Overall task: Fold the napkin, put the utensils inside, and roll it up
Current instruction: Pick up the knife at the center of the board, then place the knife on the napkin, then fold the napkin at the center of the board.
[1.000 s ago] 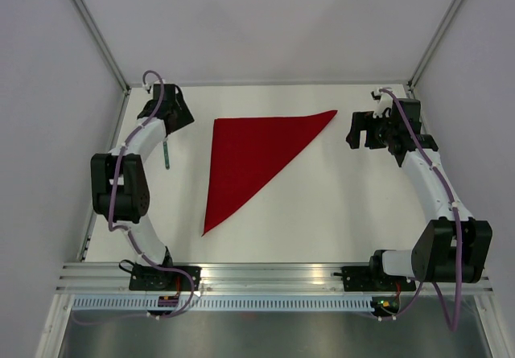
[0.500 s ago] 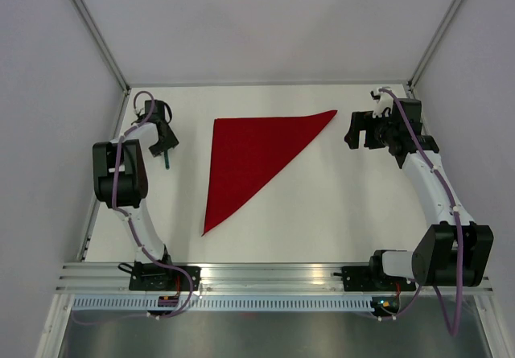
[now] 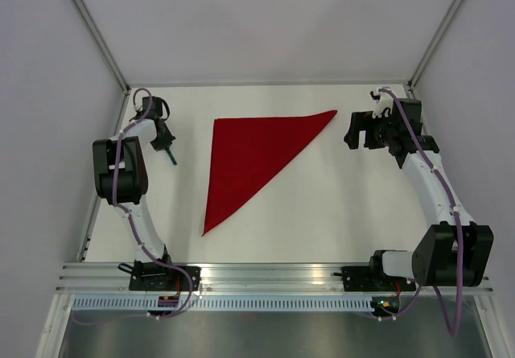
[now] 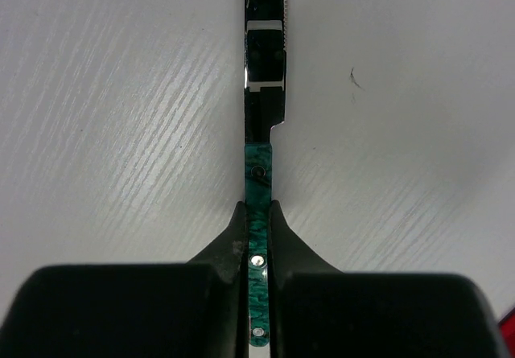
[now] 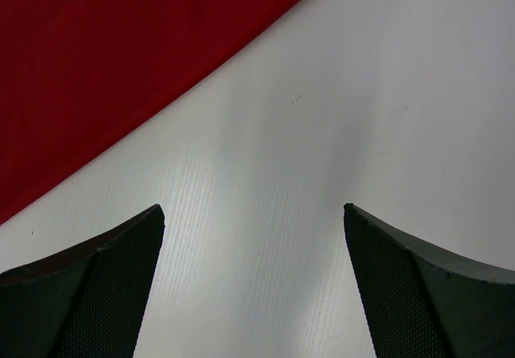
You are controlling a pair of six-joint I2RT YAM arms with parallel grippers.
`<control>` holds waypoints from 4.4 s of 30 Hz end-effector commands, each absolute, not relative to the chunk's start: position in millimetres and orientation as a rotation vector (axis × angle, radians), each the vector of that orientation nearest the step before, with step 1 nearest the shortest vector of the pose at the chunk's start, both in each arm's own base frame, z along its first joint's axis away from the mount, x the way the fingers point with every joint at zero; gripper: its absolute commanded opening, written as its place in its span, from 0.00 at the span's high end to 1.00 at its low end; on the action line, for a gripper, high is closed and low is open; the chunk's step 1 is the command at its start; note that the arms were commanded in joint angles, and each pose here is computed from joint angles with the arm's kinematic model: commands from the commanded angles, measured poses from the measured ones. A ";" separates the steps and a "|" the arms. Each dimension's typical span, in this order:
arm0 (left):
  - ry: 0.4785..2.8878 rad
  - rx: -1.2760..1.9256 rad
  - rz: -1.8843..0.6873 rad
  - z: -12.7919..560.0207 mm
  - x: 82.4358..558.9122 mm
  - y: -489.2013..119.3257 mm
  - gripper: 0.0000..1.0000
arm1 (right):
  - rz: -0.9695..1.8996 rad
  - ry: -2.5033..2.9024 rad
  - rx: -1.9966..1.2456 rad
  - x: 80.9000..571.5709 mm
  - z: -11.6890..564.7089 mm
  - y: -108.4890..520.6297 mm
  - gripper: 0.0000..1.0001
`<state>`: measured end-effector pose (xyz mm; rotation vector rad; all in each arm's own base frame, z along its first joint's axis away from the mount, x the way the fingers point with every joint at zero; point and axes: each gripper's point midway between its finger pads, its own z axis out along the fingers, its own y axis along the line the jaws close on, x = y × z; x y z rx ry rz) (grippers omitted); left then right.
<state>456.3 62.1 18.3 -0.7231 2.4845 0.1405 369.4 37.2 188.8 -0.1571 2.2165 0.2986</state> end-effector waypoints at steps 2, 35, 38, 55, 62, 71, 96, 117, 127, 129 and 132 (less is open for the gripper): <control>2.534 -0.610 0.023 34.6 454.3 42.6 0.98 | 0.299 2.164 -0.187 371.2 211.0 40.8 0.03; 2.390 1.005 -0.515 64.7 375.5 -311.3 0.98 | 0.247 2.165 -0.183 376.3 204.5 34.5 0.03; 2.404 0.971 -0.521 57.9 373.2 -317.7 0.98 | 0.245 2.167 -0.183 376.9 203.6 34.2 0.03; 2.464 0.901 -0.495 34.1 368.8 -313.1 0.98 | 0.238 2.174 -0.190 377.2 200.6 35.0 0.03; 2.469 0.910 -0.519 32.3 364.9 -314.4 0.98 | 0.240 2.177 -0.192 377.5 199.5 35.6 0.03; 2.486 0.922 -0.533 24.7 360.0 -314.6 0.98 | 0.236 2.179 -0.191 377.7 198.9 35.0 0.03; 2.434 0.916 -0.566 47.5 364.3 -320.4 0.59 | 0.238 2.185 -0.196 376.9 197.5 36.1 0.03; 1.831 -0.109 -0.458 392.8 332.0 -112.8 0.50 | 0.338 1.921 -1.072 291.2 149.6 316.1 0.16; 1.751 -0.187 -0.383 431.5 281.1 -77.5 0.48 | 0.357 1.565 -1.423 184.0 105.4 446.4 0.19; 1.756 -0.189 -0.372 431.3 277.6 -74.7 0.49 | 0.353 1.549 -1.443 177.8 97.9 455.4 0.19; 1.755 -0.191 -0.367 432.0 277.0 -73.6 0.49 | 0.319 1.511 -1.465 167.9 83.2 471.8 0.19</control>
